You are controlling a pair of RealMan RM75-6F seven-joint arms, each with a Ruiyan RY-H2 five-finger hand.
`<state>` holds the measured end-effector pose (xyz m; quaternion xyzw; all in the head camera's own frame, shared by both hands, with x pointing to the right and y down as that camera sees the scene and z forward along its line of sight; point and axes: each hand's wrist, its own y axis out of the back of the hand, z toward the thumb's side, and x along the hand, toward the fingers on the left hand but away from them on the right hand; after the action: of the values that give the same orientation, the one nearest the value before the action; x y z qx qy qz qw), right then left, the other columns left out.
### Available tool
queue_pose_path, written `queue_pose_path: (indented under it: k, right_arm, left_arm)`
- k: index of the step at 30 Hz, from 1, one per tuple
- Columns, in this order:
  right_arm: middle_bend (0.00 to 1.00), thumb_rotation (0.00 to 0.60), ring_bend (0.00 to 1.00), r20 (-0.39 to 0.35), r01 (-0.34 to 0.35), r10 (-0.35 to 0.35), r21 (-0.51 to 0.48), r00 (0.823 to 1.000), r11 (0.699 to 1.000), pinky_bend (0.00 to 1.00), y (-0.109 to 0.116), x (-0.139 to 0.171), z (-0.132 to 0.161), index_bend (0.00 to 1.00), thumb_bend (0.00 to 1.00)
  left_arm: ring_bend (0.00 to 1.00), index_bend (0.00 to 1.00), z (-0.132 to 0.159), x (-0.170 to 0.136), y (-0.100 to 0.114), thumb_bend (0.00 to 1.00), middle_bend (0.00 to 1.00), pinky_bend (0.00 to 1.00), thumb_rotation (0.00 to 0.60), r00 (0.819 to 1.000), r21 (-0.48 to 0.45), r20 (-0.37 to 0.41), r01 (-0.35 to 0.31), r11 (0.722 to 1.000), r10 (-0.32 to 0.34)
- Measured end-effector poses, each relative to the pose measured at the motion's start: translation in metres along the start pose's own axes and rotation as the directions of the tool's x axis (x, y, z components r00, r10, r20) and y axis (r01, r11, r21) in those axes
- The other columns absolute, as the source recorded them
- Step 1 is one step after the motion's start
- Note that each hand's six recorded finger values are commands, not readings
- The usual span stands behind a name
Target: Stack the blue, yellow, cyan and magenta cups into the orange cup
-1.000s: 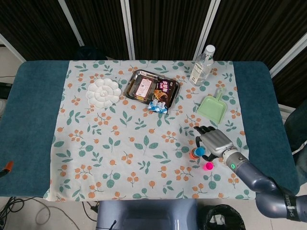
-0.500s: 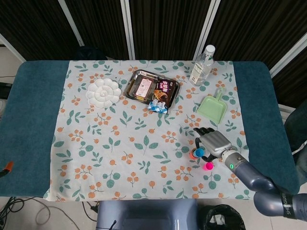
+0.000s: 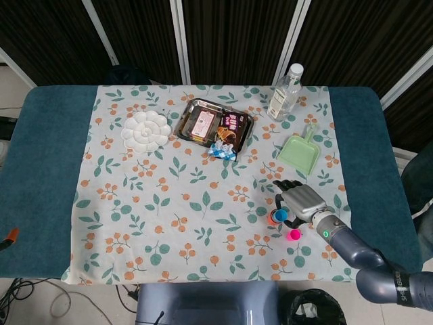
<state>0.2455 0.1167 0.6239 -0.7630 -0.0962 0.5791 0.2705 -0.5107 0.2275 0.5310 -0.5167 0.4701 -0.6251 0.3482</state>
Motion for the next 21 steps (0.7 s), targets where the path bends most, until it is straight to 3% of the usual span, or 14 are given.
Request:
queue_pose_path:
  k: [6, 10, 16, 21]
  right_arm:
    - [0.0, 0.6, 0.05, -0.001, -0.005, 0.005, -0.007, 1.0, 1.0, 0.12, -0.001, -0.001, 0.0, 0.21, 0.42]
    - [0.0, 0.6, 0.05, -0.001, -0.007, 0.007, -0.008, 1.0, 1.0, 0.11, -0.001, -0.001, 0.001, 0.11, 0.42]
    - [0.0, 0.6, 0.05, 0.001, 0.005, -0.005, -0.012, 1.0, 1.0, 0.11, 0.003, 0.001, 0.002, 0.09, 0.42]
    - [0.0, 0.6, 0.05, 0.018, 0.026, -0.025, -0.012, 1.0, 1.0, 0.12, 0.01, 0.009, -0.005, 0.16, 0.42]
  left_arm:
    - [0.0, 0.18, 0.0, 0.0, 0.0, 0.19, 0.1, 0.0, 0.6, 1.0, 0.0, -0.001, -0.001, 1.0, 0.001]
    - [0.0, 0.18, 0.0, 0.0, 0.0, 0.19, 0.1, 0.0, 0.6, 1.0, -0.001, -0.001, -0.001, 1.0, 0.001]
    - [0.0, 0.18, 0.0, 0.0, 0.0, 0.19, 0.1, 0.0, 0.6, 1.0, -0.002, -0.001, -0.002, 1.0, 0.002]
    - [0.0, 0.18, -0.001, 0.0, 0.001, 0.19, 0.1, 0.0, 0.6, 1.0, -0.003, -0.004, -0.004, 1.0, 0.004]
